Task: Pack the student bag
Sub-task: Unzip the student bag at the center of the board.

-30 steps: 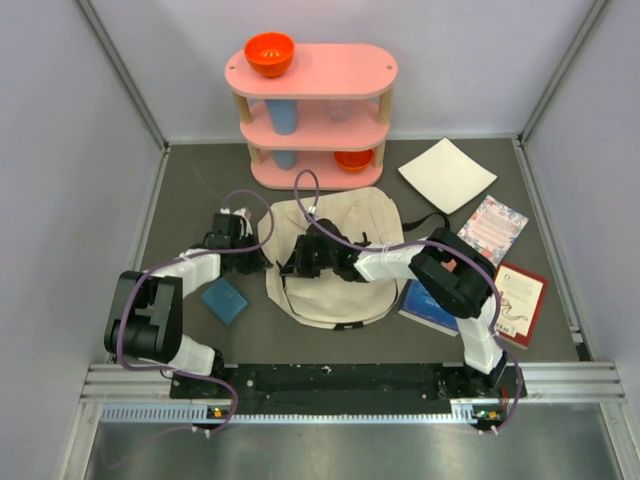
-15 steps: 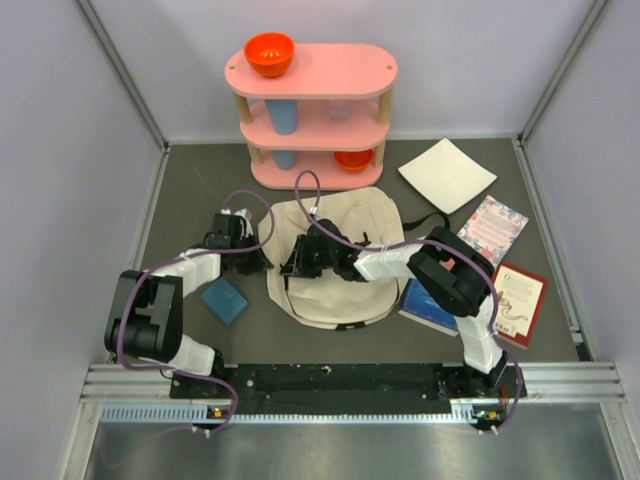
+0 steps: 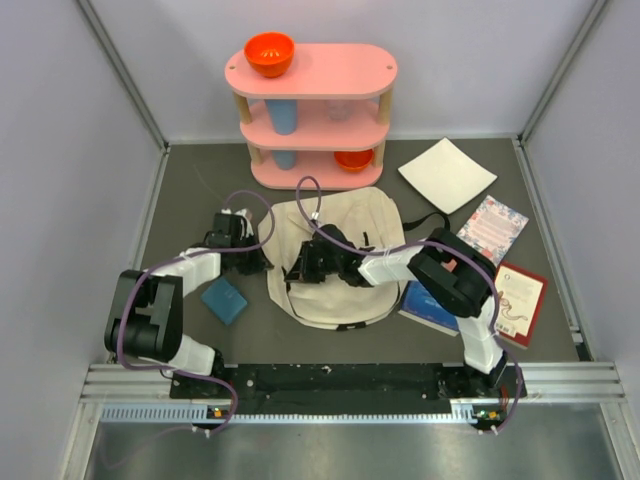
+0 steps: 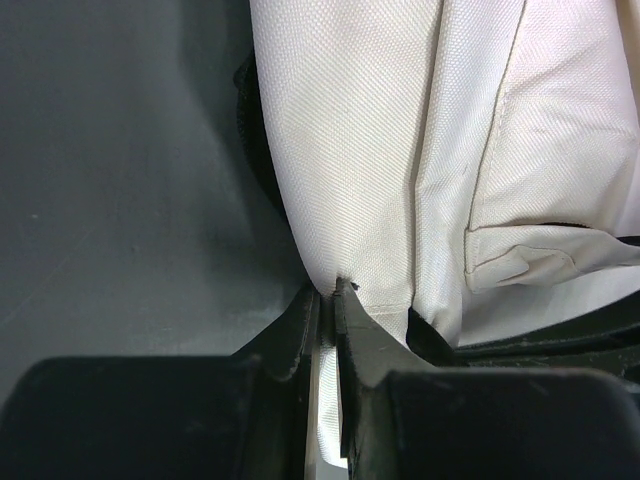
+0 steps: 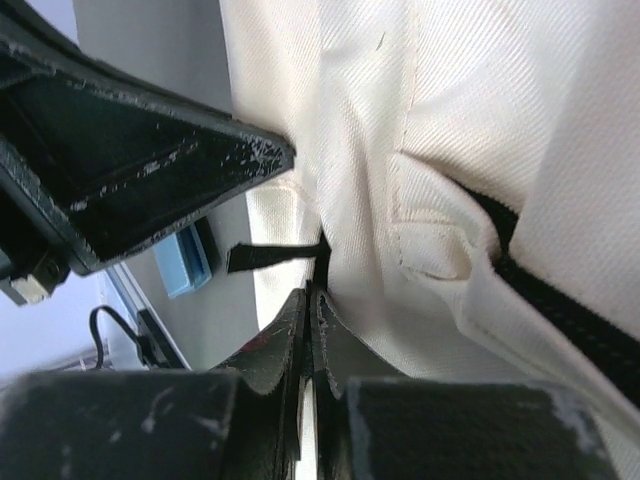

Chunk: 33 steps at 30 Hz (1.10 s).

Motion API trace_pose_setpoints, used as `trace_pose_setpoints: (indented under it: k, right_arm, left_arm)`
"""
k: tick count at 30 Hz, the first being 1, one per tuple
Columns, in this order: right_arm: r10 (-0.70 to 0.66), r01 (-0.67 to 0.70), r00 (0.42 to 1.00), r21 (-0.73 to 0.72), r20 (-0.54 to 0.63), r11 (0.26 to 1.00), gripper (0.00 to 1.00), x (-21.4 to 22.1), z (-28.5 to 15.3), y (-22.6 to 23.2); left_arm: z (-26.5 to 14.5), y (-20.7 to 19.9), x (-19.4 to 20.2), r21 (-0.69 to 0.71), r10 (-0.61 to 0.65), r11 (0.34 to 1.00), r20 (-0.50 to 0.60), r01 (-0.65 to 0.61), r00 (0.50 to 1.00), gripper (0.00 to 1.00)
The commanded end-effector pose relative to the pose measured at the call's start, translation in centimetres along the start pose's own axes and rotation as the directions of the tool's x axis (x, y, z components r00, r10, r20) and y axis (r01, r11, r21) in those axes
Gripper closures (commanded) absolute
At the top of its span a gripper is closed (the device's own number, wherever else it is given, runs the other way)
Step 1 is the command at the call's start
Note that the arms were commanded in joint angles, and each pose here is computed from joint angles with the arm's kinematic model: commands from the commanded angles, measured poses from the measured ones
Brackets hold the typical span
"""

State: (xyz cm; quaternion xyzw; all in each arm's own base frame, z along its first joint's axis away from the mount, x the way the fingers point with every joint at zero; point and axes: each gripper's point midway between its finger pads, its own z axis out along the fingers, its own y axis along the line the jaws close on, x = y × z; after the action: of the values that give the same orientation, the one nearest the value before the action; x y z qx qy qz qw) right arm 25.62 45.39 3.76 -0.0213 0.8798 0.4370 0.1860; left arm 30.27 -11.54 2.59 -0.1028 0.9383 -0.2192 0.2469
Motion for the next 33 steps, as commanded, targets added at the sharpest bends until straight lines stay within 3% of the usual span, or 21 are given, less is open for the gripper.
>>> trace_pose_setpoints:
  k: [1,8,18,33]
  right_arm:
    - [-0.125,0.123,0.992,-0.149,-0.002,0.981,1.00,0.3,-2.7,4.7]
    - [-0.180,0.183,0.983,-0.152,0.035,0.971,1.00,0.5,-5.4,6.1]
    - [-0.257,0.249,0.965,-0.126,-0.049,0.960,1.00,4.2,-7.0,5.2]
    - [-0.245,0.237,0.968,-0.128,-0.050,0.963,1.00,7.8,-11.4,3.1]
  left_arm:
    - [-0.1,0.8,-0.8,-0.062,-0.008,0.998,-0.008,0.007,1.000,1.00]
    - [-0.1,2.5,-2.0,-0.105,-0.054,0.993,0.018,0.055,0.998,1.00]
    - [0.1,2.9,-2.7,-0.092,-0.087,0.992,0.036,0.090,0.996,1.00]
    - [0.2,3.7,-4.5,-0.079,-0.148,0.985,0.068,0.154,0.987,1.00]
